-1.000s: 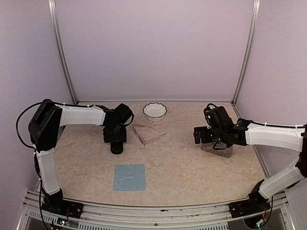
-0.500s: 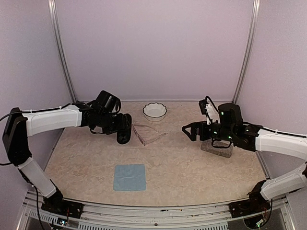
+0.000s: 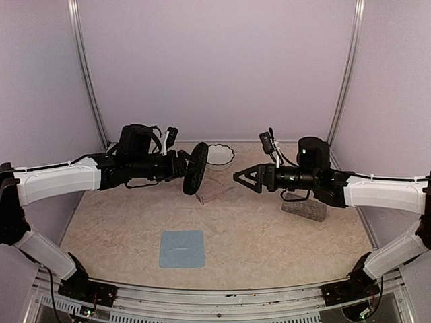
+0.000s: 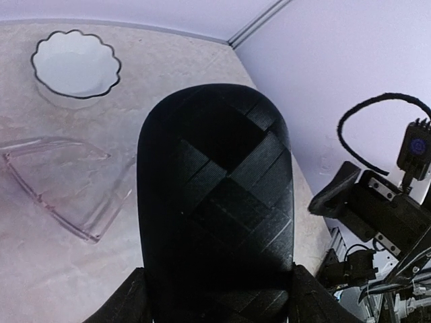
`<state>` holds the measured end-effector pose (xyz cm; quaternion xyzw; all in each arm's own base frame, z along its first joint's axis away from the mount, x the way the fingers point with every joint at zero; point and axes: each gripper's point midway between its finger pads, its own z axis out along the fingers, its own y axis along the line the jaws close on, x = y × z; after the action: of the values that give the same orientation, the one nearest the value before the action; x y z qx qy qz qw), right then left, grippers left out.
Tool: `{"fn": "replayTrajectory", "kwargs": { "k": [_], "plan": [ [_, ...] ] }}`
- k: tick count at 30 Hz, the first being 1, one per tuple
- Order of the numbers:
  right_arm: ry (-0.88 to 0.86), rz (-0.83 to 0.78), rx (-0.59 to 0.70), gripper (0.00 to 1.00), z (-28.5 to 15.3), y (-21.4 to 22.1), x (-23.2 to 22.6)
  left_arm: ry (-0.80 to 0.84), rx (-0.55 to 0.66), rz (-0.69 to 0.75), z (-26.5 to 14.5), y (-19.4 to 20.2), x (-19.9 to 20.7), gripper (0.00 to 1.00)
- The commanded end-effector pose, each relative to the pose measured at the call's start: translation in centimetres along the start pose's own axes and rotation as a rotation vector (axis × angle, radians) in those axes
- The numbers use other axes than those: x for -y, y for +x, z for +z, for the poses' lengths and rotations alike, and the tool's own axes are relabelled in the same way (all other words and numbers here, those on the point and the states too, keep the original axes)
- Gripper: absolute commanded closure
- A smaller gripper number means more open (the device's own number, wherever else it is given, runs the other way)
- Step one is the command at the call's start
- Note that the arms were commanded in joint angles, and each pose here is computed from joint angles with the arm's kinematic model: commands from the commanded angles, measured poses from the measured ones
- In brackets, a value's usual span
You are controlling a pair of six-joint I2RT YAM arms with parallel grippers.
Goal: Organize the sunglasses
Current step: Open the sunglasses case.
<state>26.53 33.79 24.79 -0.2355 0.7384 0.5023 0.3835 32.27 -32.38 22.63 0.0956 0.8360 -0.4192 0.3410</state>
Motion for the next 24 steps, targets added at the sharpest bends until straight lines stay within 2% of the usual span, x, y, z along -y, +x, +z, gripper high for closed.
{"fn": "replayTrajectory", "kwargs": {
  "k": [1,13,24],
  "plan": [
    [-0.161,0.017,0.02,0.02,1.7,-1.9,-3.9,0.174,0.084,0.075,-1.1,-1.8,5.0,1.0],
    [-0.195,0.072,0.004,0.04,5.1,-2.0,-4.8,0.278,0.097,0.096,-1.4,-1.3,8.6,1.0],
    [-0.168,0.093,0.016,0.05,5.5,-2.1,-4.1,0.342,0.094,0.115,-1.9,-0.9,10.4,1.0]
  ]
}}
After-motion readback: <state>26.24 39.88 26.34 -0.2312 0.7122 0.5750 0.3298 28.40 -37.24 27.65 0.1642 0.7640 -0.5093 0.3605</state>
